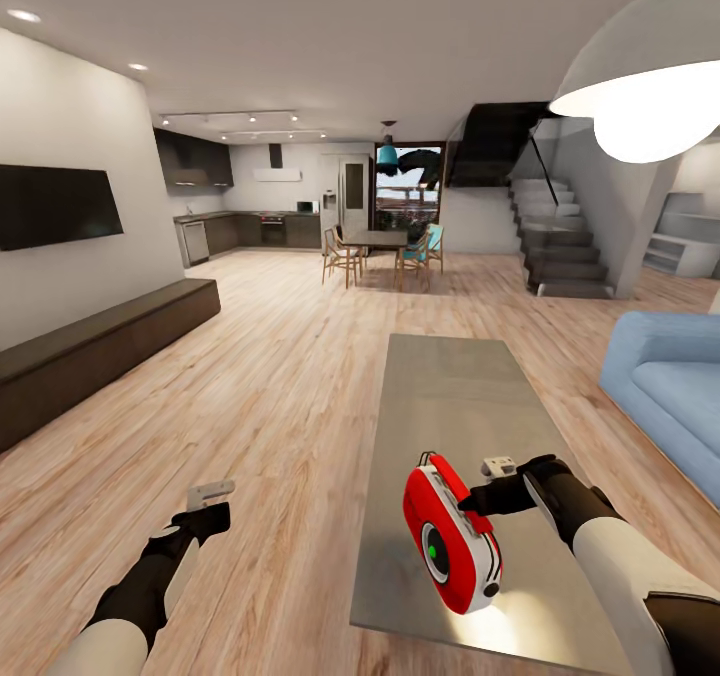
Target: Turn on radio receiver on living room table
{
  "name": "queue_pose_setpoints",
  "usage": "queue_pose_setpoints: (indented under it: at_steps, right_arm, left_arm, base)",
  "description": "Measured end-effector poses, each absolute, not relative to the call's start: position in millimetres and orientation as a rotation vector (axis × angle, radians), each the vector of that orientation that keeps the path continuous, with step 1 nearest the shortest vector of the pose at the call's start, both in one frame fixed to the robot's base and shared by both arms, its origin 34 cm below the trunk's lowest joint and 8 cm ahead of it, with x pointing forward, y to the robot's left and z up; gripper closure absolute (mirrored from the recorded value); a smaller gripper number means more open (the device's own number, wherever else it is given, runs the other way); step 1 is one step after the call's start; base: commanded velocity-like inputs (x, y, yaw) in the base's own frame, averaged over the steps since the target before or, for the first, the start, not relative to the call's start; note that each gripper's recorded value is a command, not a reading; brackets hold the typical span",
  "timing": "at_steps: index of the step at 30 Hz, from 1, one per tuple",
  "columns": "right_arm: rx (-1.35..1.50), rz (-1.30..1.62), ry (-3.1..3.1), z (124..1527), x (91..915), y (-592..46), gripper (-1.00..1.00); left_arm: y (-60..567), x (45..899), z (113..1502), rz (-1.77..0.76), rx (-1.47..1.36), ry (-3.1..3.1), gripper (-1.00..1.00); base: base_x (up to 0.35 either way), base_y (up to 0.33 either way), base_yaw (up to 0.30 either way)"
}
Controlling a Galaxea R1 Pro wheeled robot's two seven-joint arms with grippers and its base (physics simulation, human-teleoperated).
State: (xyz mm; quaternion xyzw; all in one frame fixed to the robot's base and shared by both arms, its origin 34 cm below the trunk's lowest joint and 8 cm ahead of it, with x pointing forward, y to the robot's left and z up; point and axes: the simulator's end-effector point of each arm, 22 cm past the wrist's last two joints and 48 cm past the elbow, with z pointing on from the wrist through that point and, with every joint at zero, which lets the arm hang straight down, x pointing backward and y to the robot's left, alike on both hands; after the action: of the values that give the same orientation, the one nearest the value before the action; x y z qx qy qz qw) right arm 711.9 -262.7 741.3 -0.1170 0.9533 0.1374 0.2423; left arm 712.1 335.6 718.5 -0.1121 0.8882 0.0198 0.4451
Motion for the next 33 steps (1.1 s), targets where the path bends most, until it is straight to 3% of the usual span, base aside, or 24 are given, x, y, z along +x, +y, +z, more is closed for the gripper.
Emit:
queue_pose_setpoints:
  at_steps: [33]
  right_arm:
    - [-0.321,0.383,2.604,703,709,-261,1.00]
  left_arm:
    - [334,710,679,0.047,-0.276,2.203,1.00]
  base:
    - [0.000,0.000,0.000]
